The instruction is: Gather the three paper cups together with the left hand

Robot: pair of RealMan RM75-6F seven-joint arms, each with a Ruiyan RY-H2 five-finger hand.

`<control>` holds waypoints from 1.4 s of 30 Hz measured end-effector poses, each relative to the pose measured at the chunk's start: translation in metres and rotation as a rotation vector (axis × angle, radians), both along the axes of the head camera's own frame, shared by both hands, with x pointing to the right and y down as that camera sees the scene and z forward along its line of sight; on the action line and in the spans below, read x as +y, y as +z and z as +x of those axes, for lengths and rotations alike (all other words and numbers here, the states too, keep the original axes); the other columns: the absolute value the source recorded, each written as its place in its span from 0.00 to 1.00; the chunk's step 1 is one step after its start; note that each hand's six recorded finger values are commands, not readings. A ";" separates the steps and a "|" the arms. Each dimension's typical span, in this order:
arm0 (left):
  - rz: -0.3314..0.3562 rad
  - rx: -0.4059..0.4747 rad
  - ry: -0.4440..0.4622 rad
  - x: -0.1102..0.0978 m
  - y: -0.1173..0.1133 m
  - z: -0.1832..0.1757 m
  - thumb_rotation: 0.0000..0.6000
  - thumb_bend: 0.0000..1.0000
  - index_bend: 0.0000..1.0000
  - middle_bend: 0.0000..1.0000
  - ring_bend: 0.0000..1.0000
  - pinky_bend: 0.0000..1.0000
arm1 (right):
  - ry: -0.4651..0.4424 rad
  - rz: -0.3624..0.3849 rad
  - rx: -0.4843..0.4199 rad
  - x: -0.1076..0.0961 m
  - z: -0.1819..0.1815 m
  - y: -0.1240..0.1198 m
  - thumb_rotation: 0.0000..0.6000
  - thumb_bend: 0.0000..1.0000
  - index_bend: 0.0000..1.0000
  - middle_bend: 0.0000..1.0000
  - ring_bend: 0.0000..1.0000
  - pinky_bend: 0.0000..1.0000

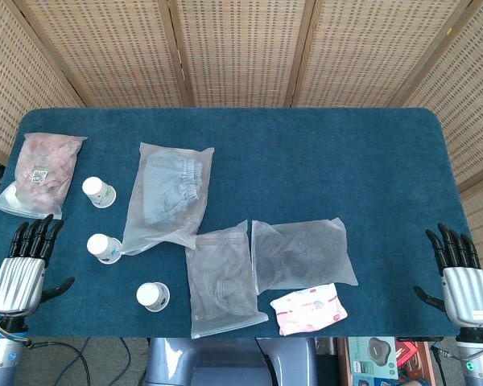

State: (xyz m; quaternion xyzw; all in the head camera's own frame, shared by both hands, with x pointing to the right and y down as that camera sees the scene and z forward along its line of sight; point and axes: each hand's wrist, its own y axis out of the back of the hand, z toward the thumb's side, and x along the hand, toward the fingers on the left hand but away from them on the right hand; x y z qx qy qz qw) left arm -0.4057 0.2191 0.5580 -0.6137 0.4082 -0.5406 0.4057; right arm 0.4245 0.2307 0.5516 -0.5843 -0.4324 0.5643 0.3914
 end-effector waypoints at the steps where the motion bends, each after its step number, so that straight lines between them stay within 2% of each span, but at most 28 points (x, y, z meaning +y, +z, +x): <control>1: 0.000 0.001 0.001 0.000 0.000 0.000 1.00 0.11 0.00 0.00 0.00 0.00 | 0.000 -0.001 0.000 0.000 0.000 0.000 1.00 0.09 0.00 0.00 0.00 0.00; 25: -0.015 0.005 0.007 -0.001 0.004 0.001 1.00 0.12 0.00 0.00 0.00 0.00 | -0.020 -0.029 0.003 0.002 -0.007 0.008 1.00 0.09 0.00 0.00 0.00 0.00; 42: -0.035 0.042 0.070 0.002 0.000 0.015 1.00 0.12 0.00 0.00 0.00 0.00 | -0.013 -0.037 -0.001 0.002 -0.006 0.009 1.00 0.09 0.00 0.00 0.00 0.00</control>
